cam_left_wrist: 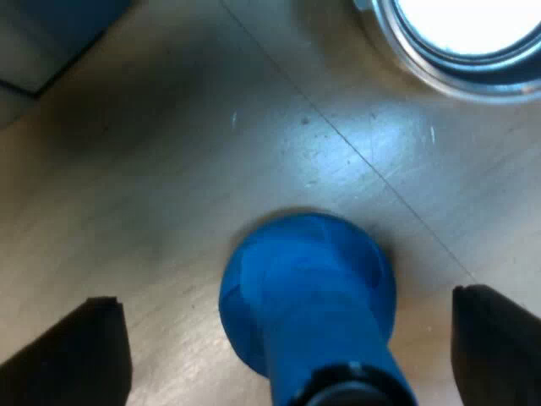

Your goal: Grind coffee beans and then tamp

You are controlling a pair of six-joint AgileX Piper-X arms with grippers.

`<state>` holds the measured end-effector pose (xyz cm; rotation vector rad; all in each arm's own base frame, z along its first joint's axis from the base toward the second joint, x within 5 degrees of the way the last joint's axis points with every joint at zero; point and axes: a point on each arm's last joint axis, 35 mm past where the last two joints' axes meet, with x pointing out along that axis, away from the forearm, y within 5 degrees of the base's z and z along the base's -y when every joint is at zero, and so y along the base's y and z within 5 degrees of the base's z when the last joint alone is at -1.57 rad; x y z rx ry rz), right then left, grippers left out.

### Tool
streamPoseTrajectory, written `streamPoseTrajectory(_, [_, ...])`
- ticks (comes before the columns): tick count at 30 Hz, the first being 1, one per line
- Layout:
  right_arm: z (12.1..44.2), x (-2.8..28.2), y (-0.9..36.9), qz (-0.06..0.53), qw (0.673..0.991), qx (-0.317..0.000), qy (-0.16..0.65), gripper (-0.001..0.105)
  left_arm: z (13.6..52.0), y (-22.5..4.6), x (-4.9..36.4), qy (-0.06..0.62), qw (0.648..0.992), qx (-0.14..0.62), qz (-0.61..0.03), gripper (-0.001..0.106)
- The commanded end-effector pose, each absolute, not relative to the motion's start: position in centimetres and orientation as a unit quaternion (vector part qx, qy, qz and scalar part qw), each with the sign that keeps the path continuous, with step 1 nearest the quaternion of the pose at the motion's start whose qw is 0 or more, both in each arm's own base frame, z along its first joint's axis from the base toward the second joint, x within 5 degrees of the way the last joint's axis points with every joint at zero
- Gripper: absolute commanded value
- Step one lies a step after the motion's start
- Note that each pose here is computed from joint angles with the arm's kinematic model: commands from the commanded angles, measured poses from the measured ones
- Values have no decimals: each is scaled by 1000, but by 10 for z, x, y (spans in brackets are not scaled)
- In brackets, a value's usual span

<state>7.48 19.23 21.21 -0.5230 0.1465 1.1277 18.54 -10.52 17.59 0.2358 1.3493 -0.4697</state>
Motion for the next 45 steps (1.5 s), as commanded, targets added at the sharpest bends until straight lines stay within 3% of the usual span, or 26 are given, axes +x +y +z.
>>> streamPoseTrajectory(1, [215, 75, 193, 526, 813, -241, 61, 54, 172, -107, 187, 616, 749, 114, -215, 77])
streamPoseTrajectory(7, [215, 75, 193, 526, 813, -241, 61, 54, 164, -109, 189, 632, 735, 110, -220, 76])
streamPoseTrajectory(13, [215, 75, 193, 526, 813, -241, 61, 54, 159, -111, 189, 643, 723, 98, -231, 68])
streamPoseTrajectory(16, [215, 75, 193, 526, 813, -241, 61, 54, 159, -111, 189, 642, 725, 99, -229, 57])
streamPoseTrajectory(18, [215, 75, 193, 526, 813, -241, 61, 54, 159, -111, 189, 642, 725, 99, -229, 43])
streamPoseTrajectory(20, [215, 75, 193, 526, 813, -241, 61, 54, 159, -110, 188, 646, 722, 100, -228, 20])
streamPoseTrajectory(23, [215, 75, 193, 526, 813, -241, 61, 54, 159, -109, 187, 649, 718, 103, -228, 1])
streamPoseTrajectory(45, [215, 75, 193, 526, 813, -241, 61, 54, 234, -86, 146, 555, 788, 84, -253, 1])
